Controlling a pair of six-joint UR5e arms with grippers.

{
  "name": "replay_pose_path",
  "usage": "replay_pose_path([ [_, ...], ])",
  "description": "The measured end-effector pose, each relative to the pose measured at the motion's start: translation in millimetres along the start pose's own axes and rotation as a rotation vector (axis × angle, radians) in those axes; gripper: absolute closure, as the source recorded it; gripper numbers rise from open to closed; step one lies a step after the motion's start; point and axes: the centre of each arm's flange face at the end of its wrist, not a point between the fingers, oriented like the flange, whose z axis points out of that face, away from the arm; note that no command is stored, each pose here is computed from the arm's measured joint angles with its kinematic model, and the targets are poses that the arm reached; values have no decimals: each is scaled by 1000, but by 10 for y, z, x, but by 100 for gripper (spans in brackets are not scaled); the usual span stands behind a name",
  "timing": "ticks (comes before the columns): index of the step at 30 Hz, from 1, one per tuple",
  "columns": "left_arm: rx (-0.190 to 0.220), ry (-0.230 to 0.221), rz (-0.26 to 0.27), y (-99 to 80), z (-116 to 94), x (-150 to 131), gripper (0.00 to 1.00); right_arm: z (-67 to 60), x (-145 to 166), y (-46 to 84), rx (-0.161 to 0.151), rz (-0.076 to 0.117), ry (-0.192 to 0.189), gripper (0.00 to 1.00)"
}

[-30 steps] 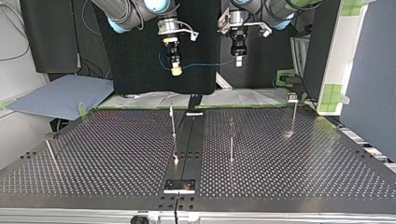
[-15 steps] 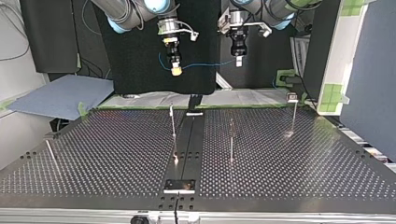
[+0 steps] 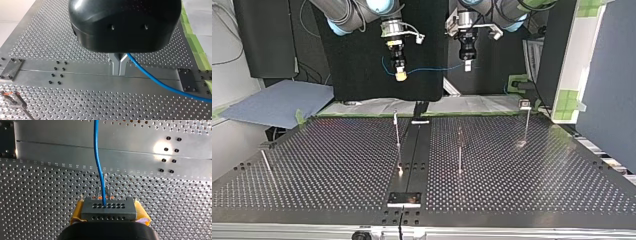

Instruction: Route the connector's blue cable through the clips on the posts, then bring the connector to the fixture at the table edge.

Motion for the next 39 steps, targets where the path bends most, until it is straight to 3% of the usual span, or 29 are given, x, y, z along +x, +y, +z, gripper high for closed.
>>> replay_pose_path([
  [30, 0, -1, -1, -2, 3, -1, 100, -3, -1, 0, 0, 0, -1, 100],
  [39, -5, 43, 28, 52, 0, 115, 100, -1, 0, 0, 0, 0, 0, 100],
])
